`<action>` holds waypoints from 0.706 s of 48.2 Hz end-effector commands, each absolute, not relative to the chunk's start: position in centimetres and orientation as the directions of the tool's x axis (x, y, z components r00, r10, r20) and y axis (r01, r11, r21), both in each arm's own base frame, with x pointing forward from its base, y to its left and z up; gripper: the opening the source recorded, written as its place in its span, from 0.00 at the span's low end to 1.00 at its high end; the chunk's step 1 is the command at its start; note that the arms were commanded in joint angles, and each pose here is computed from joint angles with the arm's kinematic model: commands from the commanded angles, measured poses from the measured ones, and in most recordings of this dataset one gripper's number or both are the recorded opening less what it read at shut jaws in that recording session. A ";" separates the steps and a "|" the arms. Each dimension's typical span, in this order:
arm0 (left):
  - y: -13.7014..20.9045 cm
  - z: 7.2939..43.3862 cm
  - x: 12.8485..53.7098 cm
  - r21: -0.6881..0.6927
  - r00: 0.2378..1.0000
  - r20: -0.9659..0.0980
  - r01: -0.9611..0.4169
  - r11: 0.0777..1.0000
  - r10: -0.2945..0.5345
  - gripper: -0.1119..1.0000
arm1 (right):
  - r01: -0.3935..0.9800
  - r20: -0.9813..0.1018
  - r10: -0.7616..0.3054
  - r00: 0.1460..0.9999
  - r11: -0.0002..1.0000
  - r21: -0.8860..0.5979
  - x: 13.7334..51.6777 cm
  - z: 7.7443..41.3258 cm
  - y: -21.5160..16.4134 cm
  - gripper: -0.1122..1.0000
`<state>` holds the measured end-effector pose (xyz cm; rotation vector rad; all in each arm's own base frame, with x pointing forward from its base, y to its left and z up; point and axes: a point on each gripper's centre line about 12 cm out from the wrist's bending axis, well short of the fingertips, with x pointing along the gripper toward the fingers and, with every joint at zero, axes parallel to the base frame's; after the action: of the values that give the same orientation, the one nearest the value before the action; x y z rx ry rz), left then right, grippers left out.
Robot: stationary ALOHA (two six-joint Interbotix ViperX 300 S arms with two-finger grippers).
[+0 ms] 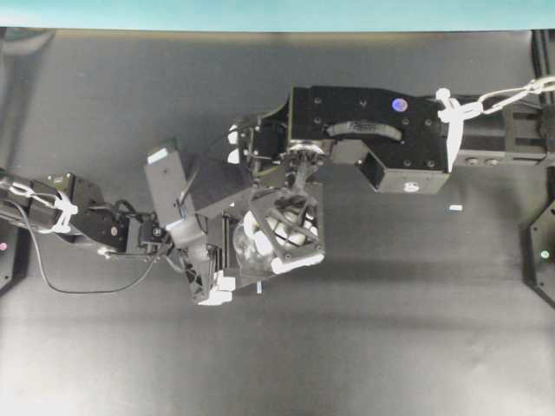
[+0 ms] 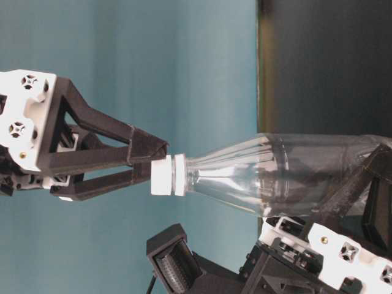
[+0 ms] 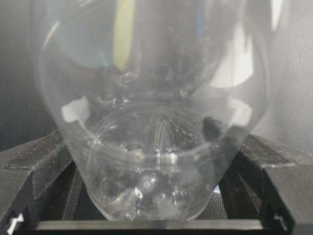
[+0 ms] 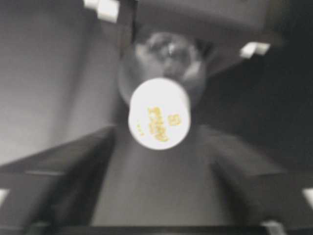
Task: Open the bottle cap by holding the bottle with the left arm and twisting the cap with the right arm.
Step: 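Rotate the right wrist to twist the white cap counterclockwise, then open the right gripper and rotate the wrist back above the cap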
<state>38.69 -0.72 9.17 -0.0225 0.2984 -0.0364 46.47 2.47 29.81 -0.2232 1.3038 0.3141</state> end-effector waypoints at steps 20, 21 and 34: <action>-0.9 9.7 39.1 -0.024 0.961 -0.274 0.039 0.999 -0.045 0.88 | 0.342 -0.931 0.103 0.350 0.911 0.230 45.6 34.4 2.1 0.87; -0.9 9.7 39.1 -0.024 0.961 -0.274 0.041 0.999 -0.046 0.88 | 0.390 -0.929 0.102 0.356 0.887 0.247 45.6 34.5 1.9 0.87; -0.8 9.7 39.0 -0.028 0.960 -0.276 0.038 0.999 -0.044 0.88 | 0.584 -0.919 0.099 0.381 0.745 0.322 46.7 33.3 1.7 0.87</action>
<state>38.74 -0.72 9.21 -0.0209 0.2968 -0.0367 46.63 0.10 33.12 0.6904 1.1619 -0.3617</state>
